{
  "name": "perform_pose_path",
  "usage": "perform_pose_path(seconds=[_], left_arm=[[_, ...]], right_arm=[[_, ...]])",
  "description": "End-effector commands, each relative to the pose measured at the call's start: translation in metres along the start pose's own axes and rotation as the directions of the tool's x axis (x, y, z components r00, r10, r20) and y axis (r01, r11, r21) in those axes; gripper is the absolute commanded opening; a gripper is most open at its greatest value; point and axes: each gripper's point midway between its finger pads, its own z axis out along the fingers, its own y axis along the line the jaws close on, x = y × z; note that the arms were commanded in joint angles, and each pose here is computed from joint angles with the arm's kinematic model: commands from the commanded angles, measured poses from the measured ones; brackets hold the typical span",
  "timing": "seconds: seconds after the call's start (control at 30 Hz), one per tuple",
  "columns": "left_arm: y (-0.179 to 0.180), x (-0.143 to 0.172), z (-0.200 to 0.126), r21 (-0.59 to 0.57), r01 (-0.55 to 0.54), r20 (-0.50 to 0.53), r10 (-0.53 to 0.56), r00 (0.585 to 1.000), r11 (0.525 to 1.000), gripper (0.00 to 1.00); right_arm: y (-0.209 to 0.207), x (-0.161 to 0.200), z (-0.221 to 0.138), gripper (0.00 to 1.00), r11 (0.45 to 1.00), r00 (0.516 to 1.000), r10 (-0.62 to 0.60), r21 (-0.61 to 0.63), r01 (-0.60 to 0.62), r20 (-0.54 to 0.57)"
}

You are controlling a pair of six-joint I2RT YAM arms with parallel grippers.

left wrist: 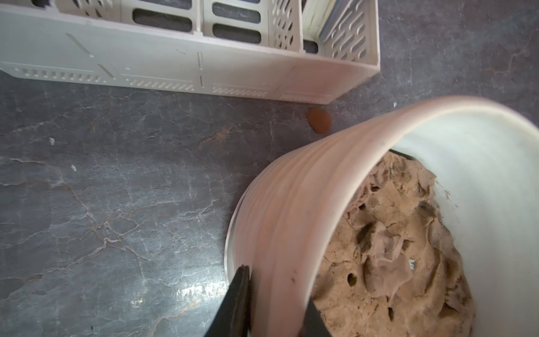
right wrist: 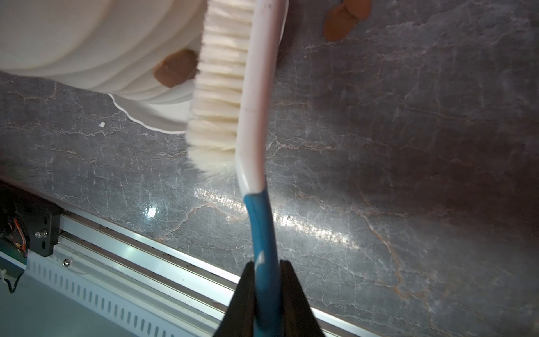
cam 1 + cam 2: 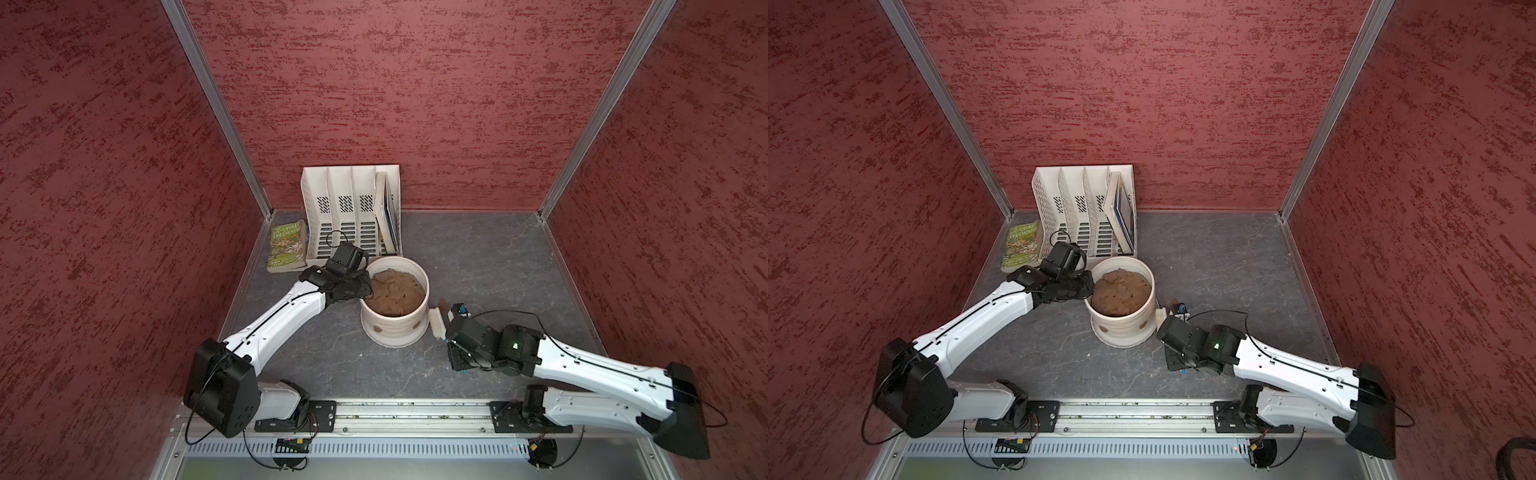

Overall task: Scrub the dried mud off the ceramic pot
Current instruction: Rotate the pot at the center of the board, then brush off the soil from the pot.

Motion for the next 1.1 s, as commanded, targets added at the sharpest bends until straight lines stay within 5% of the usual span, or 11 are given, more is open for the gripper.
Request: perform_pose_path(seconds=[0.0, 0.03, 0.33, 0.77, 1.07], left_arm=[[-0.012, -0.010, -0.002, 0.060, 0.030, 0.013, -0.031, 0.999, 0.998, 0.07], [-0.012, -0.010, -0.002, 0.058, 0.023, 0.010, -0.023, 1.000, 0.998, 0.01], [-0.027, -0.004, -0.017, 0.123, -0.151, -0.023, 0.155, 0.988, 0.981, 0.00], [-0.043, 0.000, -0.019, 0.167, -0.196, -0.034, 0.205, 0.978, 0.966, 0.00], [-0.043, -0.001, -0.021, 0.159, -0.208, -0.035, 0.216, 0.976, 0.965, 0.00]], right_arm=[[0.012, -0.016, -0.010, 0.00, 0.999, 0.999, -0.040, -0.024, 0.041, 0.036], [0.010, -0.016, -0.010, 0.00, 0.999, 0.999, -0.045, -0.011, 0.045, 0.029], [-0.008, -0.015, -0.014, 0.00, 0.999, 0.999, -0.043, 0.023, 0.043, 0.008], [0.015, -0.048, 0.003, 0.00, 0.996, 0.997, -0.081, -0.046, 0.081, 0.020], [-0.031, -0.084, 0.037, 0.00, 0.996, 0.996, 0.089, 0.027, -0.089, -0.024]])
